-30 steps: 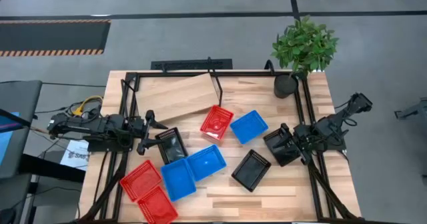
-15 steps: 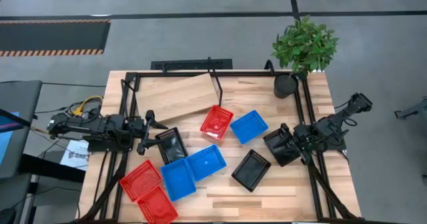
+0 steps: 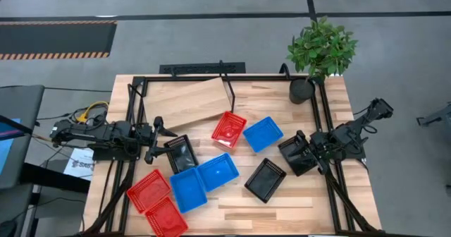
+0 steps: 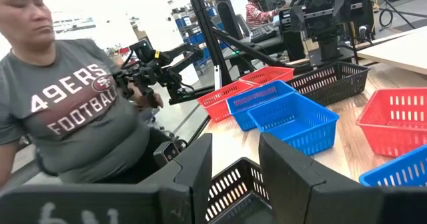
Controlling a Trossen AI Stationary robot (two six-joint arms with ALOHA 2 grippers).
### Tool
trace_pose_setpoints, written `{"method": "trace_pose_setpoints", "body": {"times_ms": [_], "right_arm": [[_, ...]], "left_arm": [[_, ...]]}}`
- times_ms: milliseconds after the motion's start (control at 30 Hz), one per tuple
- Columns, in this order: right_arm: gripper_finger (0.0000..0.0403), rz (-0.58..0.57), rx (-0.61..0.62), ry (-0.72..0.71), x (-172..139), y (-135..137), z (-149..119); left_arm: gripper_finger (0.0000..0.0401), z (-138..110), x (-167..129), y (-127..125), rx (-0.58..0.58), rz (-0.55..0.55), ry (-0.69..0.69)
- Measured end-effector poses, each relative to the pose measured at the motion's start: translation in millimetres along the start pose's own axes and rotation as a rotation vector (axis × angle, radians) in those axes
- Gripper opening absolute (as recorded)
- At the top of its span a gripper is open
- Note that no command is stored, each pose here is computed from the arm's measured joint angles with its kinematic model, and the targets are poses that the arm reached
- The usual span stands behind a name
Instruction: Stack baskets on shelf by color
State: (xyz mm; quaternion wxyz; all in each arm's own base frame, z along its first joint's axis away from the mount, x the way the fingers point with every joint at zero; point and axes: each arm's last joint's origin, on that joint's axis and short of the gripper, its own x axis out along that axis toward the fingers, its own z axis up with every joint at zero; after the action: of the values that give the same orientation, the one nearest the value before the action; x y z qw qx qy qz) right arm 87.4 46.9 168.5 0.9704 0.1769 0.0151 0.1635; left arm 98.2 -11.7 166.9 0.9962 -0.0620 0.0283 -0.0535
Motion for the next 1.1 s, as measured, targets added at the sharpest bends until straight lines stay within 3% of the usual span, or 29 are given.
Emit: {"method": "trace_pose_setpoints", "body": {"times_ms": [167, 600, 833, 967, 1100], "right_arm": [[0.0144, -0.05, 0.0, -0.022, 0, -1, 1], [0.0145, -0.055, -0.018, -0.015, 0, -2, 0], [0.0145, -0.07, -0.018, -0.025, 0, -3, 1], [0.0148, -0.072, -0.007, -0.07, 0, -3, 6], [0.0148, -0.062, 0.006, -0.126, 0, -2, 11]], "left_arm": [[0.0265, 0, 0, 0, 0.0, 0.0, 0.0], [0.0265, 1, 0, 0, -0.007, 0.0, -0.005], [0.0265, 10, 0, 0, -0.215, 0.009, -0.11], [0.0265, 19, -2, 1, -0.372, 0.051, -0.23], [0.0265, 25, -4, 3, -0.437, 0.122, -0.317]]}}
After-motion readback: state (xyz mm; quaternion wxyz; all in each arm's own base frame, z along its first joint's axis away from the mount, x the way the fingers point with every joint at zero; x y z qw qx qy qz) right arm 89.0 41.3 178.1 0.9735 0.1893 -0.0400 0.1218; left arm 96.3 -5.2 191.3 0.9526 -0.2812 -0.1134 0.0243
